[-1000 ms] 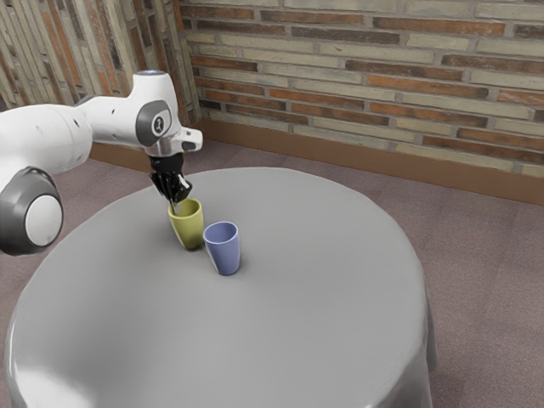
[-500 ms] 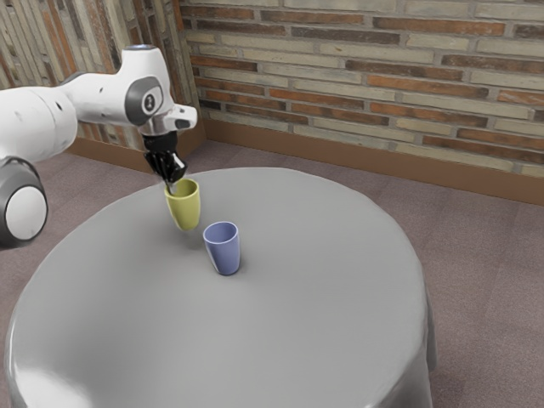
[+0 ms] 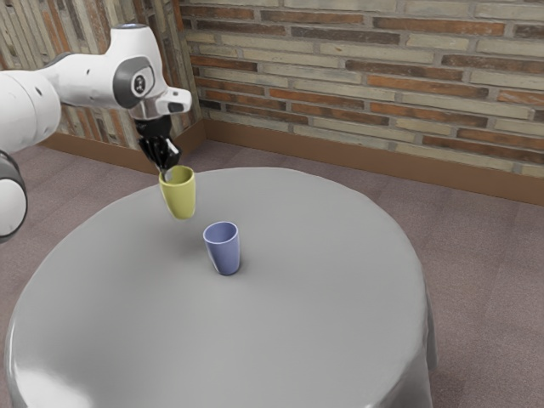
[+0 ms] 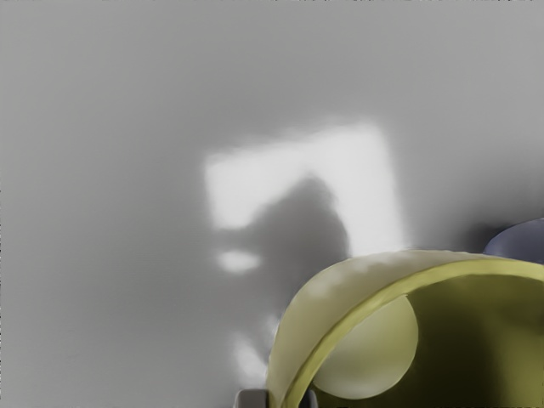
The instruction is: Place the left cup onto the right cup
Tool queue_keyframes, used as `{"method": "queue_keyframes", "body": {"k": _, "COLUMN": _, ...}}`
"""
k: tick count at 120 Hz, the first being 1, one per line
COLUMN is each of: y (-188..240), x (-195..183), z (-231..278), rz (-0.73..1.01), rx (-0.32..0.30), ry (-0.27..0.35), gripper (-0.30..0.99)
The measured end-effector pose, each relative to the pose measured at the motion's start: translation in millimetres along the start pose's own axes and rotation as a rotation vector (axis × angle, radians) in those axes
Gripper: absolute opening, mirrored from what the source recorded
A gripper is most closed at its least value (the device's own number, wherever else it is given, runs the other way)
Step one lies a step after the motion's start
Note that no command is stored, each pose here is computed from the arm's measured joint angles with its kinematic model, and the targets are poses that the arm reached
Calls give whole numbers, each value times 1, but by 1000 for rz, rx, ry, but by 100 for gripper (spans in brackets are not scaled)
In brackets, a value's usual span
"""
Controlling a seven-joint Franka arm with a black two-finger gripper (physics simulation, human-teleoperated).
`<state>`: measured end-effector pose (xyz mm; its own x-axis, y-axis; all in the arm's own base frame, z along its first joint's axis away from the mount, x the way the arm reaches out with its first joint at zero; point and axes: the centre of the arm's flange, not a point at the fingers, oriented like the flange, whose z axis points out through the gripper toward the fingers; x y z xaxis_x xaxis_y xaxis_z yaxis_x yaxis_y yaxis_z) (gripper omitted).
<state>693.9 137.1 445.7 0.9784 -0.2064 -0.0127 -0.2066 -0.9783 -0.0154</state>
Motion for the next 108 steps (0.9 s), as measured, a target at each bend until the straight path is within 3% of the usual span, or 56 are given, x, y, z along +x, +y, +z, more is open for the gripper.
{"method": "queue_keyframes", "body": {"k": 108, "y": 47, "x": 5, "z": -23, "rz": 67, "rx": -5, "ry": 10, "gripper": -9}}
